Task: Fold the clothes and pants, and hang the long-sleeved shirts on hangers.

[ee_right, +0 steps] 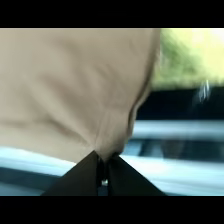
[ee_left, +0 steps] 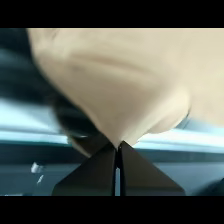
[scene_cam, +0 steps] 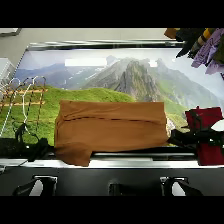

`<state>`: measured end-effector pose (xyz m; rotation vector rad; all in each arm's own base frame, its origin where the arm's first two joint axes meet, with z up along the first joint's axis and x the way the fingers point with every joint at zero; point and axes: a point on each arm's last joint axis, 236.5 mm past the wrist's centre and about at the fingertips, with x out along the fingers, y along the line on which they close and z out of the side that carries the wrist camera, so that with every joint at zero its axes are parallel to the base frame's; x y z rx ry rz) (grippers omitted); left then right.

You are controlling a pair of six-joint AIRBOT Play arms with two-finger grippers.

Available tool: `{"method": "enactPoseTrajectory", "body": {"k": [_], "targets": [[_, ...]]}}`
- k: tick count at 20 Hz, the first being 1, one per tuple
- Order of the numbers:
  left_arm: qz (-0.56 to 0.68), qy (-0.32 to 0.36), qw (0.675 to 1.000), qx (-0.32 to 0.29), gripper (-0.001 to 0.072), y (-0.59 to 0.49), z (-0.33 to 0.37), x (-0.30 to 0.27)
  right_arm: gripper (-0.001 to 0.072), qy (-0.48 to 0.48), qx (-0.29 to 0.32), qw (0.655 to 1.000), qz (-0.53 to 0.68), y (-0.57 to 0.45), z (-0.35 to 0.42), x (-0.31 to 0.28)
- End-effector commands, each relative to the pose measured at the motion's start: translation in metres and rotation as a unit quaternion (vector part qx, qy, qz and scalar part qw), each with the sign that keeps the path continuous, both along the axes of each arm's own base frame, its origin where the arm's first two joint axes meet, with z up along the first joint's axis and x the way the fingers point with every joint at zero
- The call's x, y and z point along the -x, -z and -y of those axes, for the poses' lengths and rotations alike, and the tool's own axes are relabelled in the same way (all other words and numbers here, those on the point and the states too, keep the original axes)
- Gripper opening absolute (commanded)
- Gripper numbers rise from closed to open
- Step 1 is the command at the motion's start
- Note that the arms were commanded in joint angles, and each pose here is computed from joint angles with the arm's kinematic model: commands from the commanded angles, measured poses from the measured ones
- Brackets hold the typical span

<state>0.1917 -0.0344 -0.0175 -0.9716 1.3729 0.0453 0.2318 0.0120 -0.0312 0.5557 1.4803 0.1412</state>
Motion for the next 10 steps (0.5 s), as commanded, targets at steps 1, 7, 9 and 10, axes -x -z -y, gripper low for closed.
{"method": "enactPoseTrajectory", "body": {"k": [1,7,9,10], "targets": [[0.046,-0.007,0.999,-0.019,0.0012,-0.014,-0.016,-0.048,0.0029,0.009,0.013,0.996,0.093,-0.015,0.013,-0.057],[0.054,0.071,0.995,-0.044,0.0013,-0.02,-0.038,-0.154,0.0029,-0.067,0.057,0.99,0.109,-0.007,-0.003,-0.137],[0.056,0.085,0.994,-0.046,0.0012,-0.018,-0.043,-0.188,0.0029,-0.07,0.072,0.989,0.108,0.001,-0.005,-0.159],[0.058,0.094,0.993,-0.046,0.0013,-0.017,-0.044,-0.203,0.0029,-0.074,0.075,0.989,0.107,0.003,-0.005,-0.168]]}}
